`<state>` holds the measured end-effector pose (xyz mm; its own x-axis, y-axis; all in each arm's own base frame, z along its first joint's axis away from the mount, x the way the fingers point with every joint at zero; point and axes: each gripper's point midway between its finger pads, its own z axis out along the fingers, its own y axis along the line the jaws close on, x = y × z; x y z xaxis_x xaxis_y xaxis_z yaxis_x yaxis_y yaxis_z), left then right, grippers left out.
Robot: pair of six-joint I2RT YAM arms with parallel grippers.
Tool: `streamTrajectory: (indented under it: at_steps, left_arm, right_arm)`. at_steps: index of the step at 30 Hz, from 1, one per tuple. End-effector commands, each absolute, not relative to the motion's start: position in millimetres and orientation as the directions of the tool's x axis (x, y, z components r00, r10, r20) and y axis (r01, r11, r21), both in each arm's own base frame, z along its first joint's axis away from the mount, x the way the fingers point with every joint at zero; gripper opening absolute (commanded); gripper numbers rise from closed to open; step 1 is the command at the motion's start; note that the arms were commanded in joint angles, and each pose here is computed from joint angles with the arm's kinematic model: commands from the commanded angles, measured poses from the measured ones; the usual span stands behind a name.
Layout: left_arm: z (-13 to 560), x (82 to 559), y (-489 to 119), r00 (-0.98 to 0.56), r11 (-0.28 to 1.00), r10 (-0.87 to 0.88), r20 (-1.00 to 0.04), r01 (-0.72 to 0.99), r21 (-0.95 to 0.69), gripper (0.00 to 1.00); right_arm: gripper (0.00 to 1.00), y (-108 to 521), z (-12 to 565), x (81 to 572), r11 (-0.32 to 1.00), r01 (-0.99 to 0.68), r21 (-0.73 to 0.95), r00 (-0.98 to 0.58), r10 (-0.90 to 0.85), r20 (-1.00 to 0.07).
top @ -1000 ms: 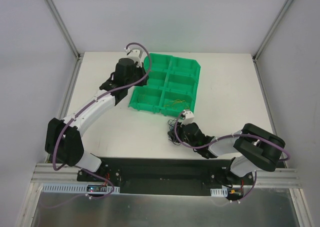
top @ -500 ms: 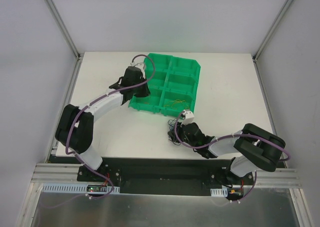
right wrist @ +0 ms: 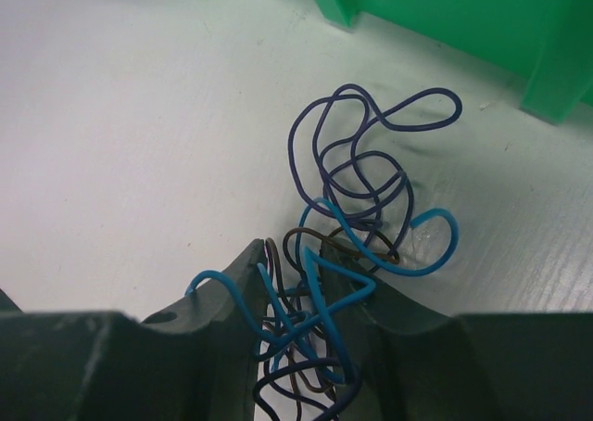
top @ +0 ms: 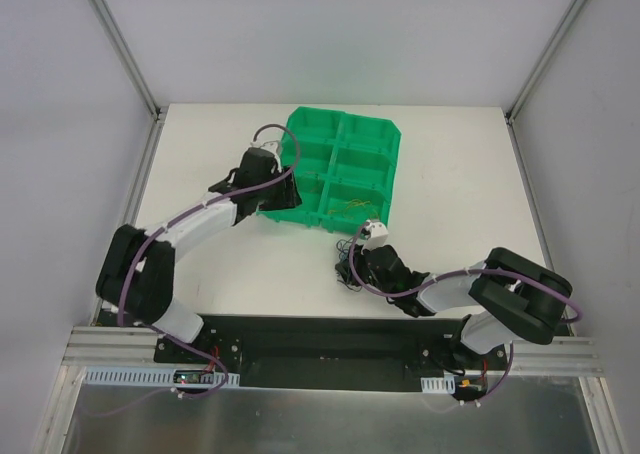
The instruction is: Untangle the cables
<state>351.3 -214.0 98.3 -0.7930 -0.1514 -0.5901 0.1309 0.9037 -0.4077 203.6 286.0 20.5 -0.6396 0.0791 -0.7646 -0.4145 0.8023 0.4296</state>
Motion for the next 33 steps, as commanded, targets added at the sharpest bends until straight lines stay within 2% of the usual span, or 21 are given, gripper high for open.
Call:
streamTrajectory:
  at_steps: [1,6,12,20,24,30,33]
  left_arm:
    - [160.1,332.3,-200.1,-0.692,0.876,-0.213,-0.690,0.177,-0.448,0.57]
    - [174.2,277.3,-201.4,-0.679,0.792,-0.201,-0.706,0.311,-0.525,0.60]
    - [166.3,223.1,-198.7,-0.685,0.700,-0.209,-0.698,0.394,-0.596,0.59]
    - [121.6,188.0,-223.0,-0.811,0.628,-0.140,-0.568,0.370,-0.684,0.65]
    - [106.2,172.7,-240.7,-0.834,0.639,-0.068,-0.547,0.385,-0.666,0.66]
    - [99.2,157.0,-259.5,-0.847,0.578,0.006,-0.532,0.437,-0.689,0.64]
    - [100.1,153.2,-265.3,-0.840,0.550,0.044,-0.540,0.472,-0.689,0.66]
  right_arm:
    - [0.35,285.7,18.9,198.1,0.797,-0.433,0.421,-0.655,0.042,-0.754]
    - [0.43,326.0,28.8,187.6,0.691,-0.554,0.464,-0.679,-0.052,-0.732]
    - [0.49,382.3,66.2,154.9,0.456,-0.697,0.554,-0.666,-0.123,-0.736]
    - [0.70,351.3,72.1,157.4,0.516,-0.657,0.550,-0.665,-0.053,-0.744]
    - [0.73,323.9,53.4,145.4,0.553,-0.637,0.537,-0.677,-0.068,-0.733]
    - [0.77,294.3,44.0,143.1,0.619,-0.599,0.508,-0.675,-0.048,-0.737]
    - [0.74,289.1,44.9,145.4,0.639,-0.592,0.491,-0.668,-0.049,-0.742]
